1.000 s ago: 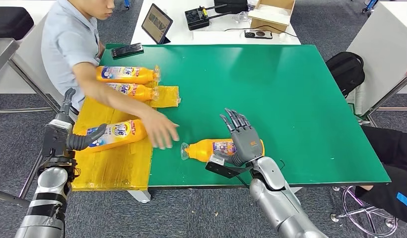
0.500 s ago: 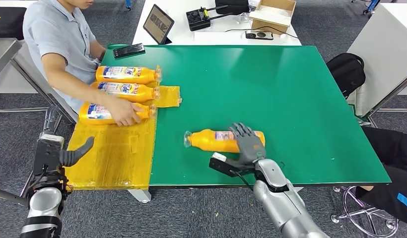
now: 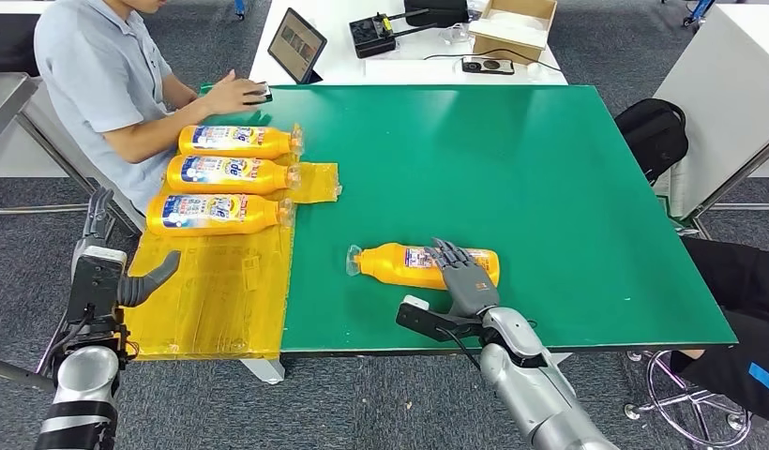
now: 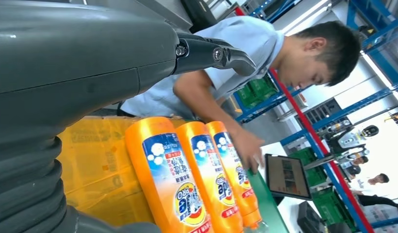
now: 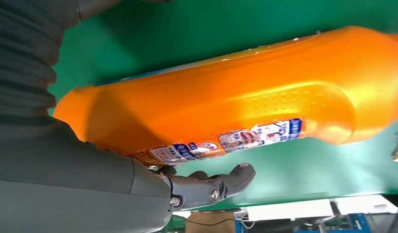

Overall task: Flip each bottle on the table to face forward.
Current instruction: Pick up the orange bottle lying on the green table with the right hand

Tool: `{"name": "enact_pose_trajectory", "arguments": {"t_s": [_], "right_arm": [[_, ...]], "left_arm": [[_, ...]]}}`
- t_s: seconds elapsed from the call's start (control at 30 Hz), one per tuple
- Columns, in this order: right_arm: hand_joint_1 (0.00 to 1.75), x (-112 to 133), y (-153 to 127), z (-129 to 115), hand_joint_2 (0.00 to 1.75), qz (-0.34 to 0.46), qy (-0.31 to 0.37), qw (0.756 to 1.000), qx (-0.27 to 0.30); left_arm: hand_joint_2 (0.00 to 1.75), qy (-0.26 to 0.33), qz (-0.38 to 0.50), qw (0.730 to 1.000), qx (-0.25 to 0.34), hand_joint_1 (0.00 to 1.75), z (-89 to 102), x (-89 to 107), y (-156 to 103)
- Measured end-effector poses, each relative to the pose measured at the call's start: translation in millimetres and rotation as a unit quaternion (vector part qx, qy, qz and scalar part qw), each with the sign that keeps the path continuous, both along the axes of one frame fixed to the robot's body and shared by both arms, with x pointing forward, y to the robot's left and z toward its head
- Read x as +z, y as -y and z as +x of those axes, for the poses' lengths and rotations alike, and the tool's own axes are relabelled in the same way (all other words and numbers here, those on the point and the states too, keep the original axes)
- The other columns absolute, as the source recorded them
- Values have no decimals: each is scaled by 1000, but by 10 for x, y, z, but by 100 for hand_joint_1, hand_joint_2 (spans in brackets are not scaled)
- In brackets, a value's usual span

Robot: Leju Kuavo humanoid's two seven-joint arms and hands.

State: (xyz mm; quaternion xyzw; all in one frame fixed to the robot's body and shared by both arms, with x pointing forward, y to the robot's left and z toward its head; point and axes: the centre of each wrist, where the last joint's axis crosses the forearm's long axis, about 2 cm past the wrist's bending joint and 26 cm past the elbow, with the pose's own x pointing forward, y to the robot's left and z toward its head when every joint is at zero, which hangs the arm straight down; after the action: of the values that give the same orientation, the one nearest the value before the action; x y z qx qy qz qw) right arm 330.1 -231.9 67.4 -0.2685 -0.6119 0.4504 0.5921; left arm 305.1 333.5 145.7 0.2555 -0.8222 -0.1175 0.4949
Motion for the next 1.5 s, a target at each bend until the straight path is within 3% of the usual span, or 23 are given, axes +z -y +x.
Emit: {"name": "enact_pose_trajectory", "arguments": {"t_s": [0.37, 0.77, 1.1, 1.13, 1.23, 1.27, 1.4, 1.5], "right_arm": [[0, 41, -29, -1, 175, -92, 32, 994, -43], [0, 118, -6, 77, 175, -112, 45, 991, -49], [4, 131, 62, 250, 175, -111, -16, 992, -56], [19, 131, 77, 279, 175, -114, -28, 991, -58], [107, 143, 121, 376, 175, -127, -59, 988, -69], [129, 145, 133, 400, 175, -131, -66, 987, -72], [169, 146, 182, 474, 175, -141, -88, 983, -78], [175, 156, 210, 517, 175, -142, -102, 982, -77]], "left_arm": [[175, -15, -20, 998, -63, 0, -24, 81, 160], [175, -28, -43, 995, -80, 0, -15, 83, 199], [175, -40, -44, 994, -91, 0, 49, 107, 240], [175, -42, -45, 994, -93, 0, 64, 110, 248], [175, -52, -45, 993, -96, 0, 114, 109, 262], [175, -57, -44, 993, -96, 0, 126, 101, 265], [175, -82, -34, 991, -96, 0, 148, 51, 256], [175, -103, -19, 990, -95, 0, 166, 18, 227]]}}
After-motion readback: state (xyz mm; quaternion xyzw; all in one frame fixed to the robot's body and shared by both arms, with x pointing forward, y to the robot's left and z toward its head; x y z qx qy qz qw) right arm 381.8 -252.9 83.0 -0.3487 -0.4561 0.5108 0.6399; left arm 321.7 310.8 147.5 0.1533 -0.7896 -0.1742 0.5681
